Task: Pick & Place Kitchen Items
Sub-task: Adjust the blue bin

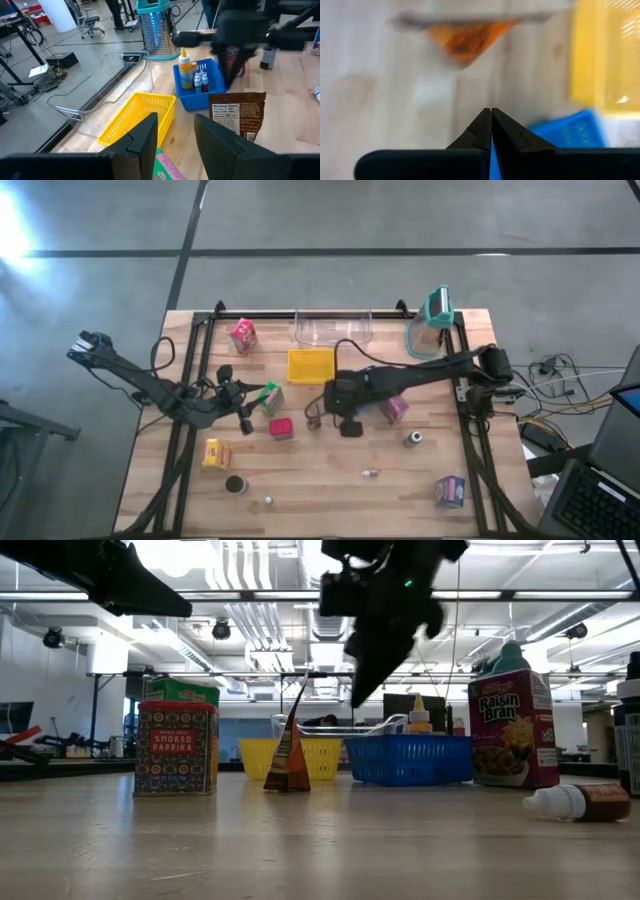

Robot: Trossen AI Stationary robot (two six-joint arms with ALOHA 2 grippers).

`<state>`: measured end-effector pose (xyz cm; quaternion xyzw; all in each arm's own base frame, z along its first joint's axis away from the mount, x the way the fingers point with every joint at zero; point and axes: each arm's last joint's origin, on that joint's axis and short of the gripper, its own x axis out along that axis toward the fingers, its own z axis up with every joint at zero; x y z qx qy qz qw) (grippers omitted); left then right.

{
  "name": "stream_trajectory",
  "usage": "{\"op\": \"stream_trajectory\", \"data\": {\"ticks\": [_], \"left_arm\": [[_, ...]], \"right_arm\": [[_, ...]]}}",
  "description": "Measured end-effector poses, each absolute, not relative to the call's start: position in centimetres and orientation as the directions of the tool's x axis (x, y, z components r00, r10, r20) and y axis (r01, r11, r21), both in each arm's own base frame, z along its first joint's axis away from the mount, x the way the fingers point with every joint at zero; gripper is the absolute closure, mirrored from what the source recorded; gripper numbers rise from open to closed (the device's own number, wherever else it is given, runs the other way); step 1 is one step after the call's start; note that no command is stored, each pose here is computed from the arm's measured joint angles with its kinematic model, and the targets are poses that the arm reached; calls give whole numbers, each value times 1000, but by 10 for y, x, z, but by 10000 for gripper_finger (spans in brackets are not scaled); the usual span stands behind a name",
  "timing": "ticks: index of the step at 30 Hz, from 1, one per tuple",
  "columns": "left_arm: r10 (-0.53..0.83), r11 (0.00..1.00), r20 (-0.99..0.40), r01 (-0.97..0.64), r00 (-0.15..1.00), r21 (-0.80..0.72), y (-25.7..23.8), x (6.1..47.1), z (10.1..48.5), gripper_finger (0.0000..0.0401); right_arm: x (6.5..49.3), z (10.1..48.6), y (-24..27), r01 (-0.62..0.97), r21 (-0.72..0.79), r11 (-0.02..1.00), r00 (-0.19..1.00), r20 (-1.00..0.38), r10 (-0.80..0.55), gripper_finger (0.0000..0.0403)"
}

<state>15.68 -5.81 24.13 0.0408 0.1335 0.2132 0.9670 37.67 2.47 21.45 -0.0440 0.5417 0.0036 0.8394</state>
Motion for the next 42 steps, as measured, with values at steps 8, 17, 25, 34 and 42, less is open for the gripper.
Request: {"op": "stream_trajectory", "data": {"ticks": [8,17,25,34,42], "left_arm": [[423,906,-241,-401,874,136,-58,157,241,266],[423,906,-241,-402,873,135,-58,157,241,265],[423,906,-241,-401,873,135,-58,157,241,266],[423,906,-241,-402,873,136,-58,157,241,265],[423,906,-241,-401,873,136,-58,157,241,266]], "right_arm": [[356,198,48,-71,-55,996,290,-957,-32,394],[349,178,32,-12,-89,996,261,-962,-82,394],[351,175,12,15,-96,995,279,-955,-97,394],[356,177,-7,26,-109,994,329,-938,-111,394],[360,178,-22,43,-118,992,367,-922,-126,394]]}}
